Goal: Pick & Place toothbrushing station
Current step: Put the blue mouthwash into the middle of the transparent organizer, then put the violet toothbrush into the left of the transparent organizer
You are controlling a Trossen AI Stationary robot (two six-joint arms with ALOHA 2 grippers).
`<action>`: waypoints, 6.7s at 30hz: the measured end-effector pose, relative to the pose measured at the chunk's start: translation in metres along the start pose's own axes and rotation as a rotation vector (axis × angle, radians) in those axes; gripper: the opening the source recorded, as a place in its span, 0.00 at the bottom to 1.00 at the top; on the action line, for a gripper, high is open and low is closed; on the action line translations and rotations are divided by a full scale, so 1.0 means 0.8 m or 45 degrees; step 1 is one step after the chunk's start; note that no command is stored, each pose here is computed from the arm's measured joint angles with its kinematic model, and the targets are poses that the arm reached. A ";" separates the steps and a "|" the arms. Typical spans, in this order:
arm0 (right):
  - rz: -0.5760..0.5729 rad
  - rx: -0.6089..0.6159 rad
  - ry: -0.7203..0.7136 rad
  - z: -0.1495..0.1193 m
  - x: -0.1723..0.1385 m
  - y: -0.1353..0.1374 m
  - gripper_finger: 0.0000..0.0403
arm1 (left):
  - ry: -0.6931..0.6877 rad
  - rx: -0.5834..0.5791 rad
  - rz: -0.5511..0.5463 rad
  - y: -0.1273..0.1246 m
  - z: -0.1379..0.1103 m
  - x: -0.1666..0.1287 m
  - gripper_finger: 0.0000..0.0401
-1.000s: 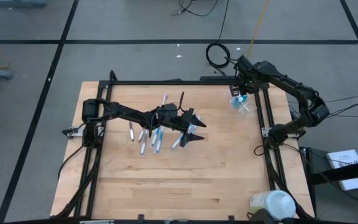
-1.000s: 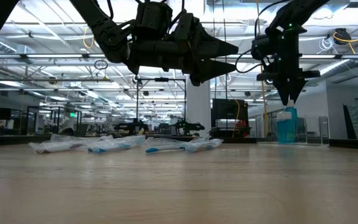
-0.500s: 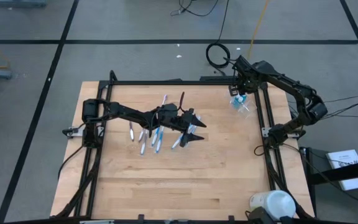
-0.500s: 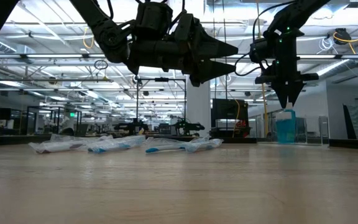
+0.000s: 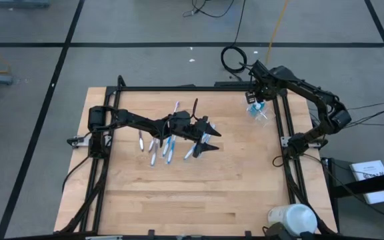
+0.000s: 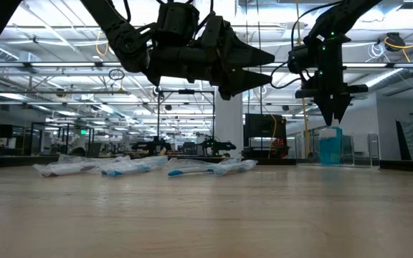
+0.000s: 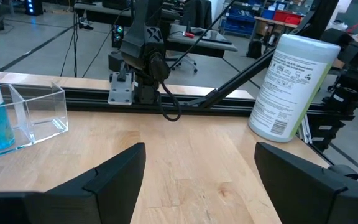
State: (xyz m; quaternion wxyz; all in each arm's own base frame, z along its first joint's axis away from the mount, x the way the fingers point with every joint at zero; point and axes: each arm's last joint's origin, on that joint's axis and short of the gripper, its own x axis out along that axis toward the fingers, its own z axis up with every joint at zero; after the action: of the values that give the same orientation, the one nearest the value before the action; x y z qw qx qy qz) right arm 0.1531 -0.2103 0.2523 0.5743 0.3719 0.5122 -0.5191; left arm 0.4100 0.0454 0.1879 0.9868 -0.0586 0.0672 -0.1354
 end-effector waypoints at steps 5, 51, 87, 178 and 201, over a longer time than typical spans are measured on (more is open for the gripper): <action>0.002 -0.003 -0.002 -0.001 0.000 0.002 0.23 | 0.023 0.010 0.002 0.000 -0.002 0.000 0.76; -0.044 -0.019 -0.111 -0.031 0.016 0.003 0.23 | 0.039 0.015 0.003 0.000 -0.004 0.000 0.76; -0.079 0.005 -0.255 -0.040 0.016 0.000 0.31 | 0.045 0.014 0.003 0.000 -0.005 0.000 0.76; 1.705 -1.439 -1.399 -0.277 -0.039 0.080 0.29 | 1.093 -1.128 1.887 -0.063 -0.071 -0.278 0.76; 1.712 -1.433 -1.405 -0.276 -0.040 0.080 0.29 | 1.106 -1.389 1.807 -0.083 -0.125 -0.284 0.60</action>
State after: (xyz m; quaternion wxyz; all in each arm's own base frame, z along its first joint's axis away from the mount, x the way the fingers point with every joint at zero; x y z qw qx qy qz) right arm 0.1733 0.0204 0.2326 0.9911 -0.0308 0.0328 0.1249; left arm 0.1607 0.0346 0.1245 0.5670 -0.3959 0.4952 0.5259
